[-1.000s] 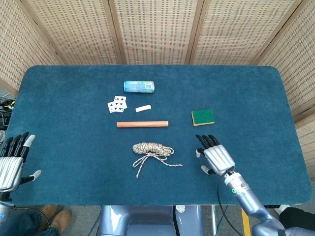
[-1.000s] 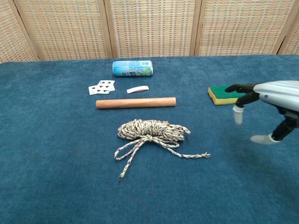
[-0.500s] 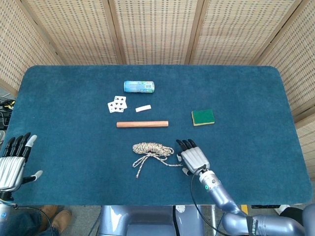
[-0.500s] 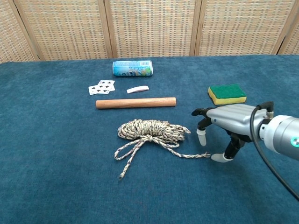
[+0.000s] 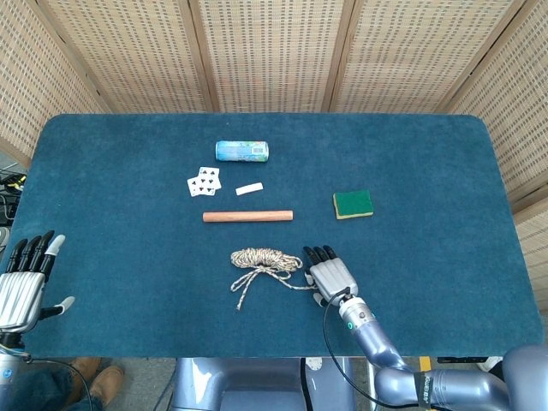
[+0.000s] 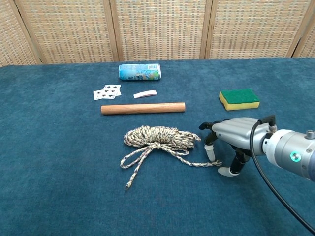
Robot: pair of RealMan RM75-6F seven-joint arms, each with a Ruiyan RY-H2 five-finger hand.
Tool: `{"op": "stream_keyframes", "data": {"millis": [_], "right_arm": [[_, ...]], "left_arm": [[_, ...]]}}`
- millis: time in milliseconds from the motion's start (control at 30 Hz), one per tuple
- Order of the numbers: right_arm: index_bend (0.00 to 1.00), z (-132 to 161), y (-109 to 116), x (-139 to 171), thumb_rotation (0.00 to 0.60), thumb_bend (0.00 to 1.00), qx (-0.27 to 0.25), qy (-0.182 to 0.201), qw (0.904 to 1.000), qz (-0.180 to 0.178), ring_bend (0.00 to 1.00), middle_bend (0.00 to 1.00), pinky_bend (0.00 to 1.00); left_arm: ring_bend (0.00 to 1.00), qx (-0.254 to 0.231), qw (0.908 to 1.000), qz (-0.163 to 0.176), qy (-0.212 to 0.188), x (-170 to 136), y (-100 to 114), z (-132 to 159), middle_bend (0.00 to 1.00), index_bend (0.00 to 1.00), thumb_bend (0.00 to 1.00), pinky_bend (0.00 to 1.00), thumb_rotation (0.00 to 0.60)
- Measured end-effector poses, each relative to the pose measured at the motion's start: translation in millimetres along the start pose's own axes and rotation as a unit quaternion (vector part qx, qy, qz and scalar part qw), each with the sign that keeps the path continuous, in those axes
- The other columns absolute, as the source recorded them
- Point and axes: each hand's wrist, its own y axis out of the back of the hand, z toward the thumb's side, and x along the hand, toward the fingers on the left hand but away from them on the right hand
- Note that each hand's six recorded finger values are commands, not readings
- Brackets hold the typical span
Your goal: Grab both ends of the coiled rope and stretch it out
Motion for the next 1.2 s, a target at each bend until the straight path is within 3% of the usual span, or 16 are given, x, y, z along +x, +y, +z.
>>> {"op": "stream_keyframes", "data": {"millis": [533,933,1200], "right_arm": [[0.51,8,-5,-5,0.600,0.37,-0.003,0.010,0.9999,-0.007,0.00,0.00,0.00],[0.60,9,-6,-7,0.600,0.48,0.010,0.010,0.9998,-0.014,0.00,0.00,0.00],[0.64,10,7,-4,0.600,0.48,0.015,0.025,0.9985,-0.046,0.00,0.00,0.00]], "left_arm": [[0.00,0.001,1.0000,-0.002,0.000,0,-1,1,0.00,0.00,0.00,0.00,0.600],[0.00,0.001,1.0000,-0.003,-0.002,0,-2,2,0.00,0.00,0.00,0.00,0.600],[0.00,-0.003,0.9999,0.004,-0.016,-1,0,8,0.00,0.00,0.00,0.00,0.600]]}}
